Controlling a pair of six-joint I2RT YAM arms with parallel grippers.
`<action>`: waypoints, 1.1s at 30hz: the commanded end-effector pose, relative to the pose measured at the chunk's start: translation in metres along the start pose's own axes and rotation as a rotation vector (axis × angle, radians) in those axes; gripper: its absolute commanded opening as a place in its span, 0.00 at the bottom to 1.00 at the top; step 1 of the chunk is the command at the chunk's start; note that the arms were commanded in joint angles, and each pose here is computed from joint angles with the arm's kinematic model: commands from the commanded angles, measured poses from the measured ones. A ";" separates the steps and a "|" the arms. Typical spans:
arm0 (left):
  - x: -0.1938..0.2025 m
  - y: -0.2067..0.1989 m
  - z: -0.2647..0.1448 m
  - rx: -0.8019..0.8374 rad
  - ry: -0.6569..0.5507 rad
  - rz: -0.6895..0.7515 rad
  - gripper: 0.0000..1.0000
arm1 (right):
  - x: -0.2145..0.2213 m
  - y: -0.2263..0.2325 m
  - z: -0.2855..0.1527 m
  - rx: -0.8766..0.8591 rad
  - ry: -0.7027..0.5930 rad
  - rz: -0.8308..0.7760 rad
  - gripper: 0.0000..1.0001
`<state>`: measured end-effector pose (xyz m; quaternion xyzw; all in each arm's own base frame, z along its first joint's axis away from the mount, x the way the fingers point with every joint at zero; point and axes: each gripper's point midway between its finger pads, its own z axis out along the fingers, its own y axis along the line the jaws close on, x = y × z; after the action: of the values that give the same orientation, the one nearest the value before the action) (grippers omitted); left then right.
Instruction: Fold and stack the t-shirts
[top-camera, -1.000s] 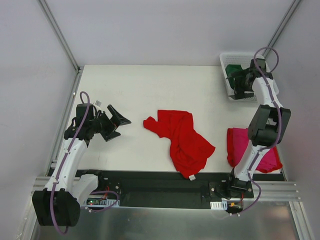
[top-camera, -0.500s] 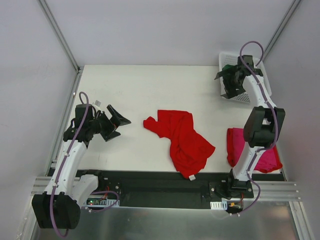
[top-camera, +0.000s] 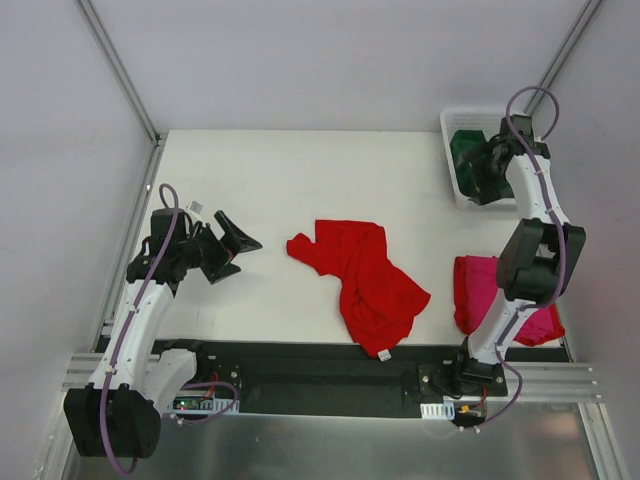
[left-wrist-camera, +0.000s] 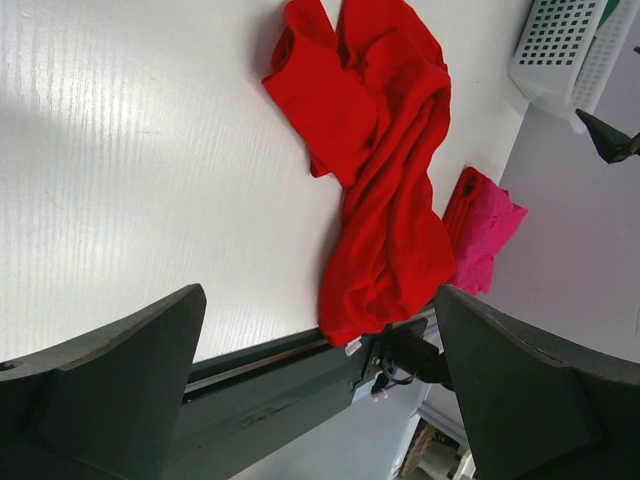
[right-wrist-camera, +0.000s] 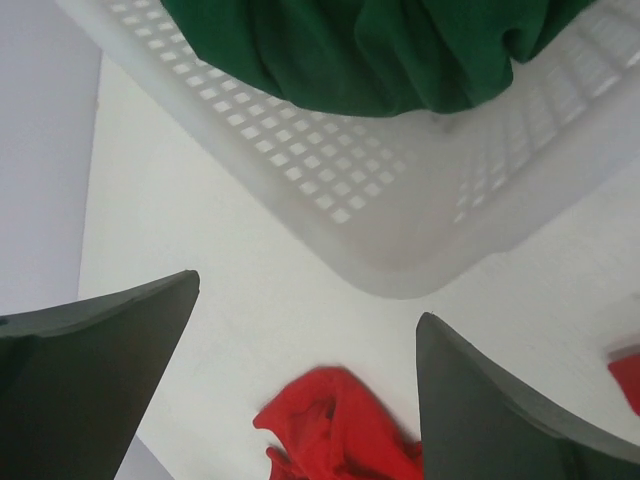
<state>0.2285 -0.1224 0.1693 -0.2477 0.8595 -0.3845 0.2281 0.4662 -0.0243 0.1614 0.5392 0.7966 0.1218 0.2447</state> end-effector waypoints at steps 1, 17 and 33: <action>0.006 -0.002 -0.001 0.014 0.023 0.026 0.99 | -0.022 -0.017 -0.006 0.016 -0.036 0.030 0.96; -0.007 -0.011 -0.005 0.005 -0.009 0.067 0.99 | 0.091 0.089 -0.054 -0.394 0.179 -0.467 0.96; -0.012 -0.094 0.058 -0.176 0.245 0.317 0.99 | 0.201 -0.084 -0.141 -0.311 0.302 -1.011 0.96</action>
<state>0.3133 -0.1787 0.2363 -0.1102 0.9115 -0.3318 0.2164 0.2899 0.1291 0.1552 0.1073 0.9582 0.1975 0.1770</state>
